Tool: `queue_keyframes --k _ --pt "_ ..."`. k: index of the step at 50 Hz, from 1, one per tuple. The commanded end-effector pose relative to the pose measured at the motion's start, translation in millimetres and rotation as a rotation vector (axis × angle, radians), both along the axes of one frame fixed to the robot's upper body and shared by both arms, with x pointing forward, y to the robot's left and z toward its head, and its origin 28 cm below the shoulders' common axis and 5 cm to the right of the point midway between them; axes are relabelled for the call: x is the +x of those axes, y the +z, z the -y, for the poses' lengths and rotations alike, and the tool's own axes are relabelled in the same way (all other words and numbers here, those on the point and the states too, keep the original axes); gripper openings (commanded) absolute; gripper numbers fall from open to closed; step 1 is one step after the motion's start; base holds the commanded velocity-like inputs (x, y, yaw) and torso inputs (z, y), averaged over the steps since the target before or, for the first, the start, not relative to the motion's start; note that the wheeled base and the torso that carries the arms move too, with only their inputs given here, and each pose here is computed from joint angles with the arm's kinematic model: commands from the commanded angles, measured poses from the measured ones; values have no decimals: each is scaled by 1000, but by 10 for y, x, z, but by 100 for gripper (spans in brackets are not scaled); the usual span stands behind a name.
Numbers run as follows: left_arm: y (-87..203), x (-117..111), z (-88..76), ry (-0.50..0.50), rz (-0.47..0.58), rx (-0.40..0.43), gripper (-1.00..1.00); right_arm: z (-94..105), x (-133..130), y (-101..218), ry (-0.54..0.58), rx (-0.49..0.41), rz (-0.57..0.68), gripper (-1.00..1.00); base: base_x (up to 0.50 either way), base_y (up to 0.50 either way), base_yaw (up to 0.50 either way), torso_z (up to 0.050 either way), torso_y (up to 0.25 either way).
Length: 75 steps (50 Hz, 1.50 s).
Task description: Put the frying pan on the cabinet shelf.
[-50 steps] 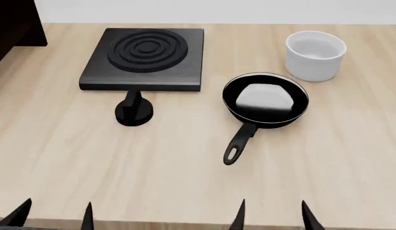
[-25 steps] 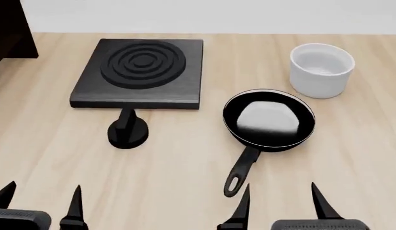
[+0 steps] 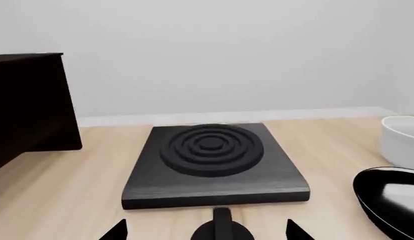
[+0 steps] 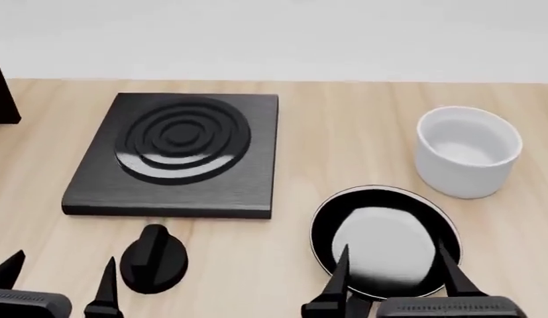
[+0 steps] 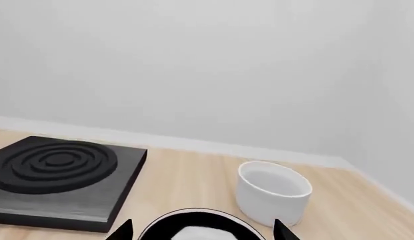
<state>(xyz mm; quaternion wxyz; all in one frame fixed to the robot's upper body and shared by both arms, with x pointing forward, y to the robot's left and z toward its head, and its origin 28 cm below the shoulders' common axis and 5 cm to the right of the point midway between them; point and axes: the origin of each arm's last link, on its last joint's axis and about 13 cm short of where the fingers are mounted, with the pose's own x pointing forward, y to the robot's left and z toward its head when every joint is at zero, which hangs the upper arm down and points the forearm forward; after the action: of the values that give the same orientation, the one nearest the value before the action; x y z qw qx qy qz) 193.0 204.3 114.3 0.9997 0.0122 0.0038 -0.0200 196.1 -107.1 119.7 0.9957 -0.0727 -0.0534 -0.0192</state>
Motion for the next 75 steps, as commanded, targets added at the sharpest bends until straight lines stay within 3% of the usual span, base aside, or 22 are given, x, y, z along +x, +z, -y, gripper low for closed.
queue_keyframes --k 1,21,32,35,46,59,70,75 --pt "-47 15 -31 13 11 -12 100 44 3 29 -22 -7 5 100 500 0 0 0 0" --pt "100 -25 -84 32 34 -25 100 60 -24 113 -24 -6 18 100 500 0 0 0 1" --pt "248 -79 -81 23 64 -27 100 179 -107 348 -84 20 33 100 464 0 0 0 0" --pt "345 -112 -35 10 54 -60 100 222 -169 481 -105 5 38 100 0 0 0 0 0" --pt "463 -202 69 -86 76 -1 100 345 -343 819 -186 -41 50 100 0 0 0 0 0" --pt "524 -162 288 -229 36 -57 100 595 -609 1094 -438 -78 69 100 0 0 0 0 0" --pt "519 -86 563 -358 -21 -86 100 704 -742 1092 -483 -77 59 100 0 0 0 0 0" --pt "482 -96 711 -428 -65 -38 100 704 -756 1061 -482 -83 50 100 0 0 0 0 0"
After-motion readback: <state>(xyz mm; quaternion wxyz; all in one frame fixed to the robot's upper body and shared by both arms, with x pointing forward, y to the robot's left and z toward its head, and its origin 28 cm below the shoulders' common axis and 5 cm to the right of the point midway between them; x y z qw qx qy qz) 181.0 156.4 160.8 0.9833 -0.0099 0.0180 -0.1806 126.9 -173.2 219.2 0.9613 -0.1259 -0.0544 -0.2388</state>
